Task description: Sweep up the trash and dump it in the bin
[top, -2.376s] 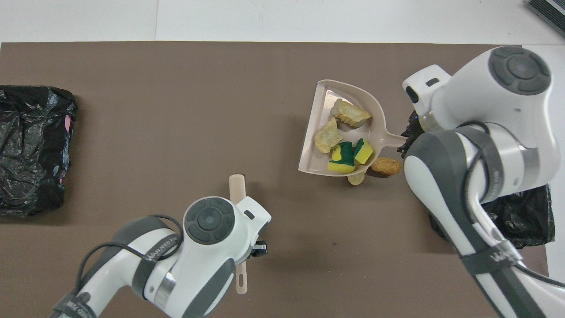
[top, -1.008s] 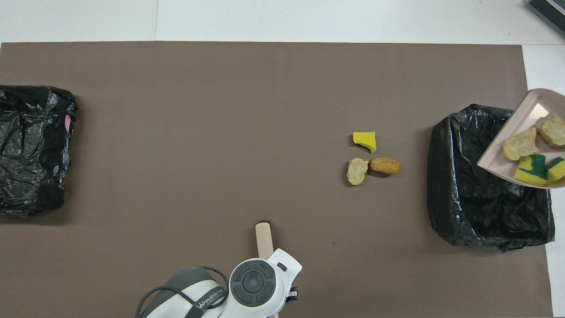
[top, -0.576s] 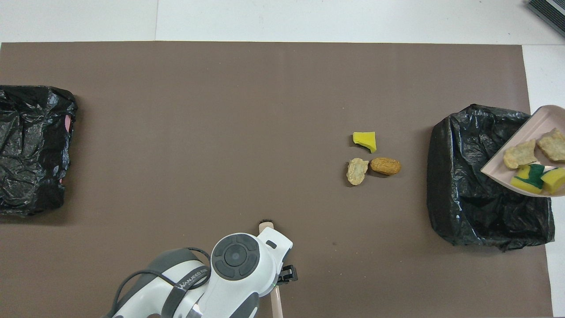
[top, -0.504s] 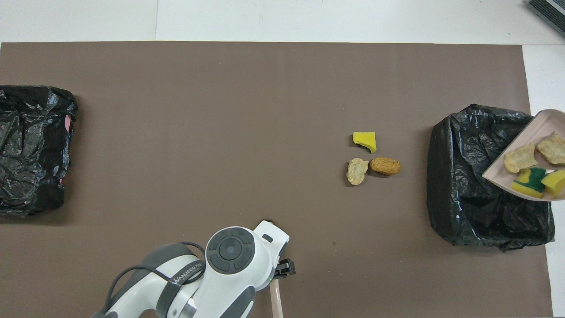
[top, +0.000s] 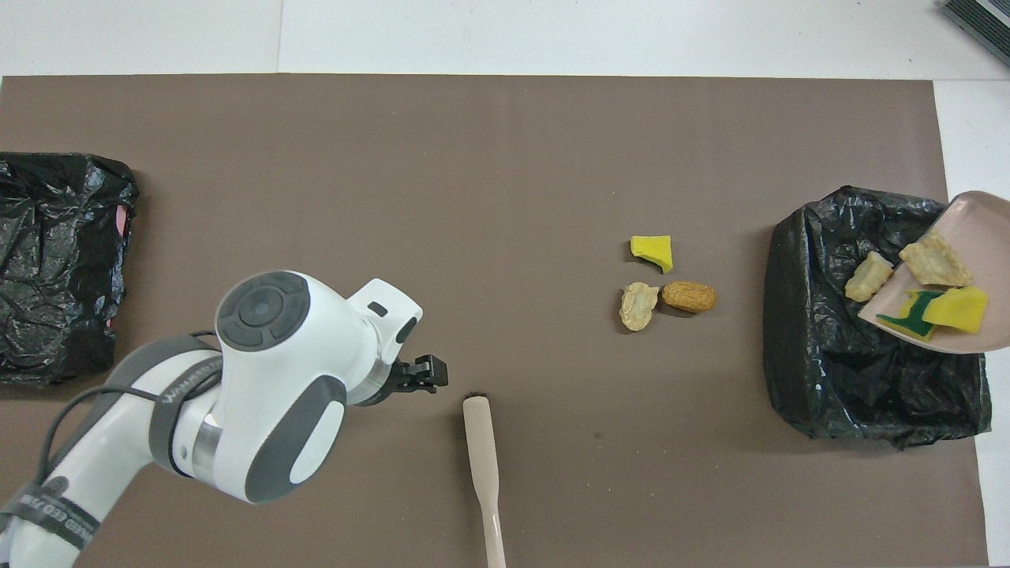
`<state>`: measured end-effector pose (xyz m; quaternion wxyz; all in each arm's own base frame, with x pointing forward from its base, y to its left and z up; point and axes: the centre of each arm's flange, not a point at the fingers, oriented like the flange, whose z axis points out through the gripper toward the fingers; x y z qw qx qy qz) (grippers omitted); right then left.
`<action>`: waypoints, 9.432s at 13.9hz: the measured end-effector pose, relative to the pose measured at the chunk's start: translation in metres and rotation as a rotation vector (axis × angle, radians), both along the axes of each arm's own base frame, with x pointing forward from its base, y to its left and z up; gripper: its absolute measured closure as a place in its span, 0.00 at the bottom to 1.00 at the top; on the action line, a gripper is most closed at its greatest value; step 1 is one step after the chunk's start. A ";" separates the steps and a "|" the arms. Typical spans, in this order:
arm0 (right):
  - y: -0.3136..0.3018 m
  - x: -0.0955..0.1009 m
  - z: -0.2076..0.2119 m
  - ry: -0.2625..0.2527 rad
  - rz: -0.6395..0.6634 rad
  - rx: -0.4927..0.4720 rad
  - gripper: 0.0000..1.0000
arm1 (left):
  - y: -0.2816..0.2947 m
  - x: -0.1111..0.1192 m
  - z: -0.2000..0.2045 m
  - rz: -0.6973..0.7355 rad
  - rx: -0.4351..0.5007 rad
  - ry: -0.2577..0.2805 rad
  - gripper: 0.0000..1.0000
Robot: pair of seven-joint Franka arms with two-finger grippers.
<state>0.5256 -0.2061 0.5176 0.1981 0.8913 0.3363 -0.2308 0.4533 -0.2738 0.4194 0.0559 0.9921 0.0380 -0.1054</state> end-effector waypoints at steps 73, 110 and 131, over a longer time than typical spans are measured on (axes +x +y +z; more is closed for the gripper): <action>0.647 0.033 -0.183 -0.385 -0.682 0.492 0.67 | 0.230 0.097 0.175 -0.108 0.062 -0.126 0.00; 0.582 -0.292 -0.183 -0.179 -0.721 0.526 0.02 | 0.063 0.145 0.069 -0.172 0.034 -0.231 0.00; 0.452 -0.200 -0.077 -0.193 -0.786 0.361 0.74 | -0.110 0.085 -0.065 -0.249 0.018 -0.064 0.65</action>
